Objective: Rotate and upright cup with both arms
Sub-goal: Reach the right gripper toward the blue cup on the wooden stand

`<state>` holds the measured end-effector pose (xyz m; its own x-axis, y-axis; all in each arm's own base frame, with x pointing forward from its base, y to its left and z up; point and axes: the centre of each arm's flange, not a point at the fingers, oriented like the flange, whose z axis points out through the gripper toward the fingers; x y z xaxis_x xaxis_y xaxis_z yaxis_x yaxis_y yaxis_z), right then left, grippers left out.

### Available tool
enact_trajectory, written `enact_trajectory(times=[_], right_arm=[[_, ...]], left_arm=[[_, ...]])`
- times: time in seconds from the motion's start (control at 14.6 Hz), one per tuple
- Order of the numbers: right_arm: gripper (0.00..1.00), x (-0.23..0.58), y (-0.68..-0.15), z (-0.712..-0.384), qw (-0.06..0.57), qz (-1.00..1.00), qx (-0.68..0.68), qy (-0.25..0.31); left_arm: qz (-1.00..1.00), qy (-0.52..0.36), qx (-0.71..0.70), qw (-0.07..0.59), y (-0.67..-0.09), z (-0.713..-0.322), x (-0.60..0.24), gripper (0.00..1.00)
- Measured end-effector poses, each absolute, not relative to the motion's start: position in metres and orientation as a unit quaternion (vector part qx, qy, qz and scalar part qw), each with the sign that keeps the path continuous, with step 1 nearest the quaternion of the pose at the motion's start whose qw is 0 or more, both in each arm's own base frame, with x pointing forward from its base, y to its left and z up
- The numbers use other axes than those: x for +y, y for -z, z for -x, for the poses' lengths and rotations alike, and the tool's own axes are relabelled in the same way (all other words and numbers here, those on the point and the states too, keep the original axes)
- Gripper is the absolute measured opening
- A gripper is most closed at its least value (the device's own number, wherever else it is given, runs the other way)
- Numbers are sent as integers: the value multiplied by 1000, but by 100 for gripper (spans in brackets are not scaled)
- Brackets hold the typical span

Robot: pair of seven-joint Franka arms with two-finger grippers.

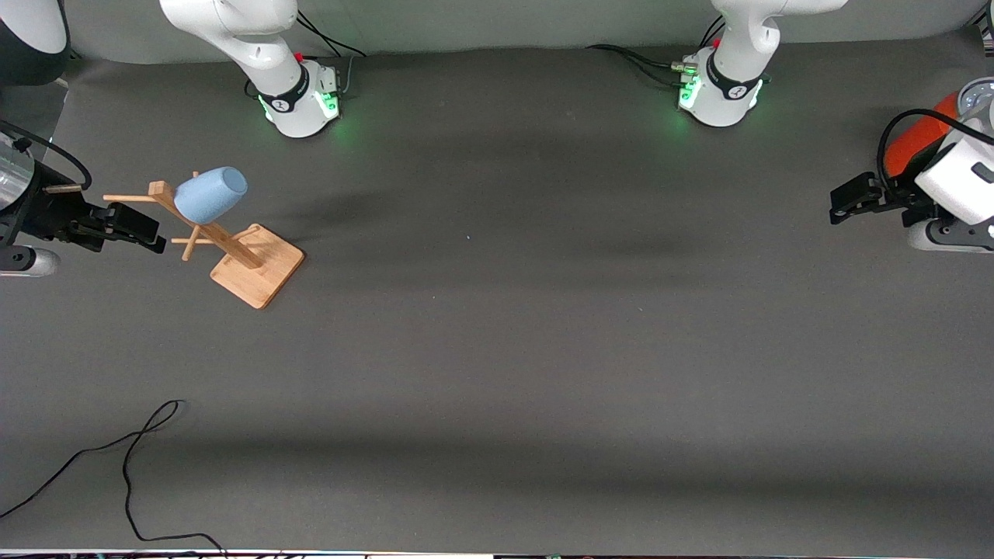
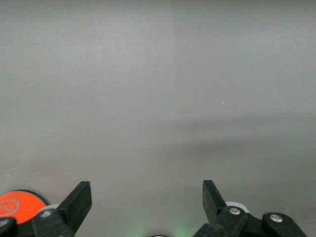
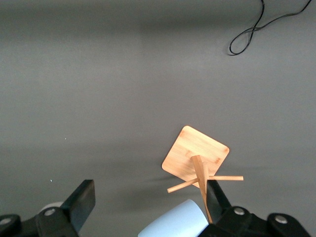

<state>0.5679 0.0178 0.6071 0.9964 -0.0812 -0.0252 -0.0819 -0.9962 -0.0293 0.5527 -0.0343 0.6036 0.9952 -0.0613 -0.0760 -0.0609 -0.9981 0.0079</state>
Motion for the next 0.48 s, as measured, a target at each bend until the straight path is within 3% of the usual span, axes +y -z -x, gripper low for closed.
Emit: enact_trajectory(times=[0.48], right_arm=[[100, 16, -607, -567, 10, 999, 41, -15]], left_arm=[[-999, 41, -30, 3, -601, -554, -34, 100]])
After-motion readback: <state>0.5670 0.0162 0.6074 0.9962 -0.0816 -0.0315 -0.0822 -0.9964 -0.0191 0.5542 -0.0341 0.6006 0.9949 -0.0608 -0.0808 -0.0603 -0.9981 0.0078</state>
